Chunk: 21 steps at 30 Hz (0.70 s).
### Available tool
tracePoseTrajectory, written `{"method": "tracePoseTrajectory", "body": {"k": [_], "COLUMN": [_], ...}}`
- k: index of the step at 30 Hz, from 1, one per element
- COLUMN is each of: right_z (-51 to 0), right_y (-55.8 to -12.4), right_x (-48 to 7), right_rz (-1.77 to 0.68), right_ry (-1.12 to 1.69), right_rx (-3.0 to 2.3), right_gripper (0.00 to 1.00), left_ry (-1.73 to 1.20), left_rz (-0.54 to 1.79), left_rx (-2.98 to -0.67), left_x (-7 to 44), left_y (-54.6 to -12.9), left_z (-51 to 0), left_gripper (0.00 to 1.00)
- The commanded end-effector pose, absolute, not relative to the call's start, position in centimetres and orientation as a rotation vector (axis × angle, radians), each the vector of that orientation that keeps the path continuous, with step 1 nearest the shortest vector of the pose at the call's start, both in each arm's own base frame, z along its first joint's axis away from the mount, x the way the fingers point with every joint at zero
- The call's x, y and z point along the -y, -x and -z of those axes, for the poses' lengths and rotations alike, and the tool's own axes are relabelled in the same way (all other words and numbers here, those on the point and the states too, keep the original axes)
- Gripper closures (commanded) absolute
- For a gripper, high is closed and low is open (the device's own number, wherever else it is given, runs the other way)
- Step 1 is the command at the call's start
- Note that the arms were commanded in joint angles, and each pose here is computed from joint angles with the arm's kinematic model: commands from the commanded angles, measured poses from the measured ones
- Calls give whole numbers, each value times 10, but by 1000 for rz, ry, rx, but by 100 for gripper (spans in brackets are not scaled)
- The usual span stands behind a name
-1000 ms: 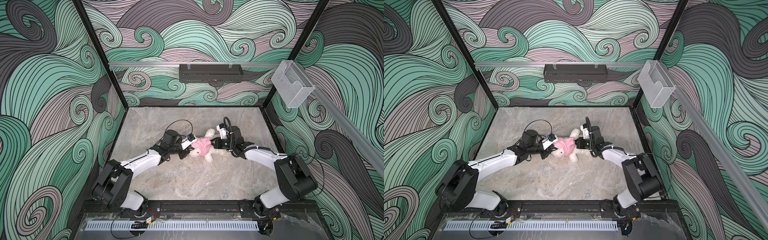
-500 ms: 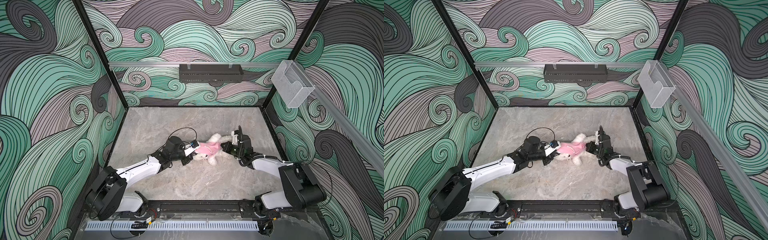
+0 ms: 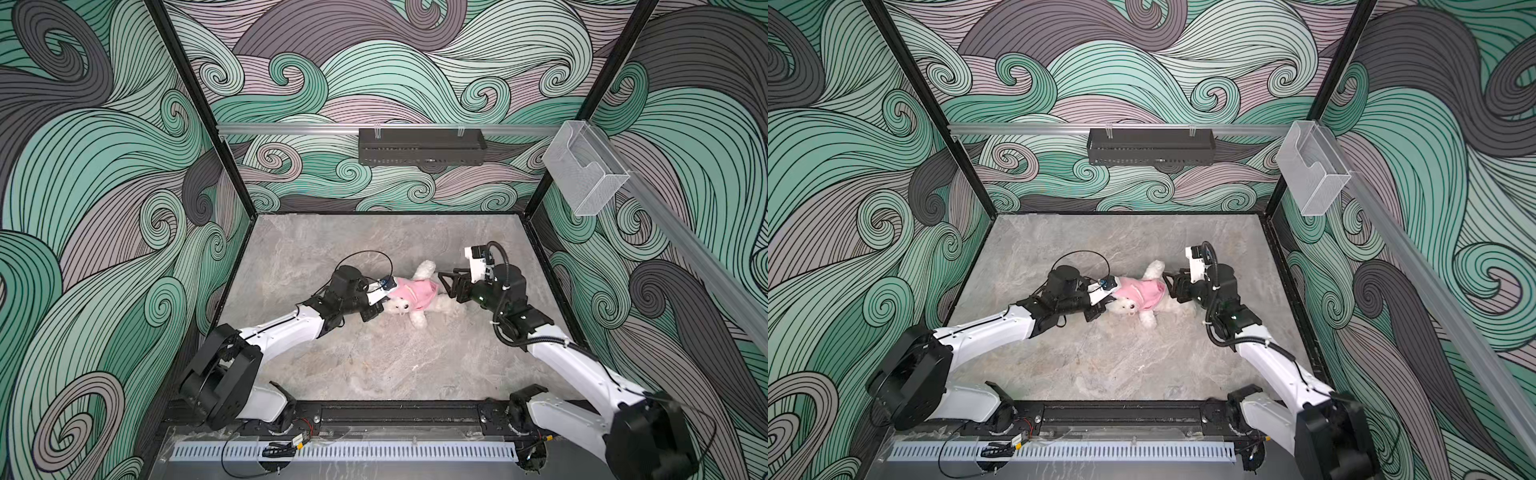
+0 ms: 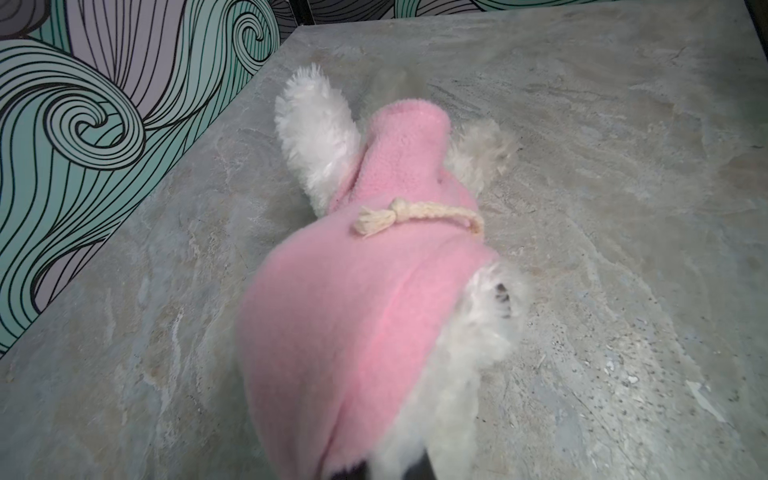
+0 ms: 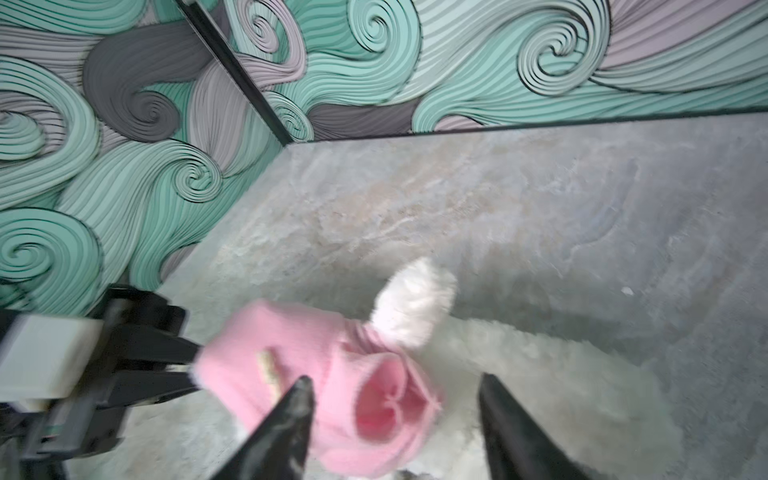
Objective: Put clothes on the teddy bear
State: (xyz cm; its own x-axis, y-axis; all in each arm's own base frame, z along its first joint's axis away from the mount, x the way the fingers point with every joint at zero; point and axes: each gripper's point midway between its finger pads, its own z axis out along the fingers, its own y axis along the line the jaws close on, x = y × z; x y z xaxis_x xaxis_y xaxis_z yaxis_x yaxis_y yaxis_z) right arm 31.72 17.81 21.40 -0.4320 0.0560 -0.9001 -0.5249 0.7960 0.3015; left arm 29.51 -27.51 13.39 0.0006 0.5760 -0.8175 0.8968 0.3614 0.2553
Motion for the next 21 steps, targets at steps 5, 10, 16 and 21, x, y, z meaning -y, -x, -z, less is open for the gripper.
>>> {"method": "tracePoseTrajectory", "body": {"k": [5, 10, 16, 21], "right_z": [-220, -196, -161, -132], "right_y": [-293, -305, -320, -339], "right_x": [-259, -284, -300, -270], "right_rz": [-1001, -1076, -1065, -853], "right_ry": [717, 749, 713, 515], "right_rx": [-1899, -1983, -2124, -2316], "right_gripper": [25, 25, 43, 95], "left_ry": [-1445, -1464, -1473, -1476], "left_rz": [466, 458, 449, 405], "left_rx": [-1538, -1506, -1495, -1490], "left_x": [291, 290, 289, 285], "left_y": [-291, -284, -282, -282], "left_z": [-149, -155, -156, -157], "left_gripper": [100, 100, 100, 100]}}
